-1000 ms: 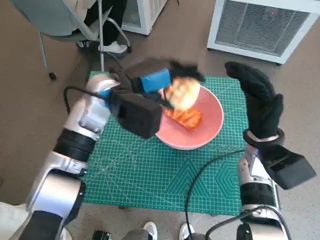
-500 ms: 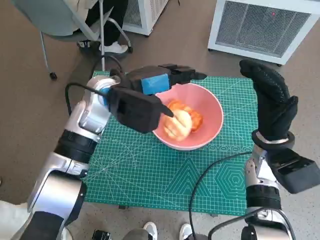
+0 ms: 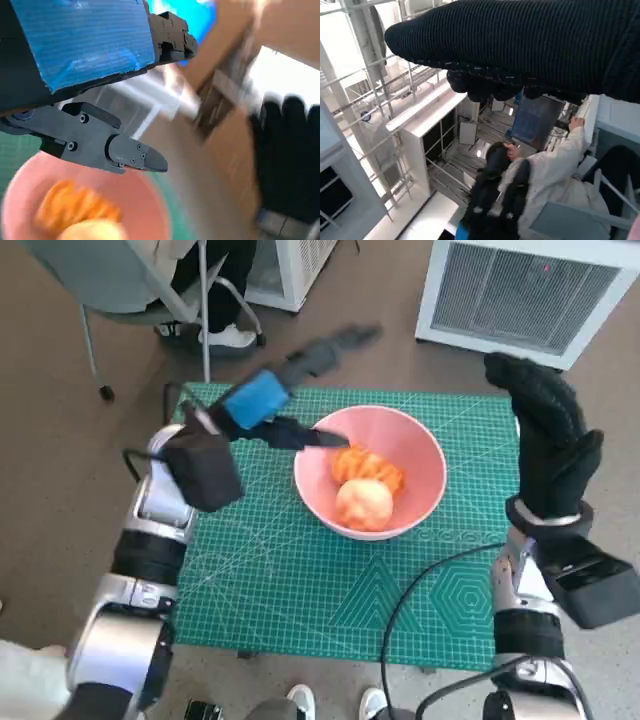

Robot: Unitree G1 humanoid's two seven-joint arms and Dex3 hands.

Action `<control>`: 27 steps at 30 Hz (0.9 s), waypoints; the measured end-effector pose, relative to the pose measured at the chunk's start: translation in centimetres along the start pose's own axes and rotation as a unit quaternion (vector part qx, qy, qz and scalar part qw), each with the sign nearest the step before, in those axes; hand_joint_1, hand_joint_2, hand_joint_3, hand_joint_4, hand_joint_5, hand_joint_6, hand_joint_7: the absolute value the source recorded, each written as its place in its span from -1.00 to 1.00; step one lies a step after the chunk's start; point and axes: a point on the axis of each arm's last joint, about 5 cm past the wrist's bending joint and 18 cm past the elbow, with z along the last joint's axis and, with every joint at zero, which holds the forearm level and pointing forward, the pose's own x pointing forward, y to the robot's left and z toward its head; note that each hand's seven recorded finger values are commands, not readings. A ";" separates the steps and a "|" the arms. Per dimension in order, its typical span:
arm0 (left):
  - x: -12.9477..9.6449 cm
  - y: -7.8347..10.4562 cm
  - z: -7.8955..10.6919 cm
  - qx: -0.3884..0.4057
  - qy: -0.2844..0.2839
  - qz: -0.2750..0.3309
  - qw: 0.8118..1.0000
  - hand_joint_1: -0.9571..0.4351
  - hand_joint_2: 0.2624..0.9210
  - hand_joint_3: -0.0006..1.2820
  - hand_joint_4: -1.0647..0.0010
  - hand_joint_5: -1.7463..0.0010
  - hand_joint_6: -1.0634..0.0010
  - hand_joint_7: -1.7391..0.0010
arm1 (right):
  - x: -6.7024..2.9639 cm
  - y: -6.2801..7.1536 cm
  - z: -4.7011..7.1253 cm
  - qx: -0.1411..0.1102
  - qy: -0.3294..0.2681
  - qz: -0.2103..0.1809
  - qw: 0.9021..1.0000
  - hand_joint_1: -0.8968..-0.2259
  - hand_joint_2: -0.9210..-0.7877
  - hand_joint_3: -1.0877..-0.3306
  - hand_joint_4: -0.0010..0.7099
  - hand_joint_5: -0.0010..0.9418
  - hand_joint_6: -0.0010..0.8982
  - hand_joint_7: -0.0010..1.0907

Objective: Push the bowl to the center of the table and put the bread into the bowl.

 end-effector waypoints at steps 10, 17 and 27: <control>-0.7 -2.1 1.9 -0.067 -0.097 0.150 0.982 -0.35 1.00 -0.15 0.59 1.00 0.97 0.31 | 2.19 0.2 0.9 0.017 -0.024 -0.002 1.000 -0.06 -1.00 -0.09 0.08 -0.99 -0.33 -0.74; -0.8 -2.9 2.4 -0.100 -0.127 0.183 0.970 -0.49 1.00 -0.09 0.65 1.00 1.00 0.35 | 3.17 0.6 1.6 0.016 -0.037 -0.002 0.999 -0.08 -1.00 -0.12 0.08 -0.99 -0.31 -0.73; -1.6 -3.4 1.9 -0.118 -0.131 0.188 0.966 -0.52 1.00 -0.08 0.70 1.00 1.00 0.37 | 3.81 1.1 1.9 0.002 -0.041 0.001 0.999 -0.11 -1.00 -0.14 0.07 -0.99 -0.31 -0.72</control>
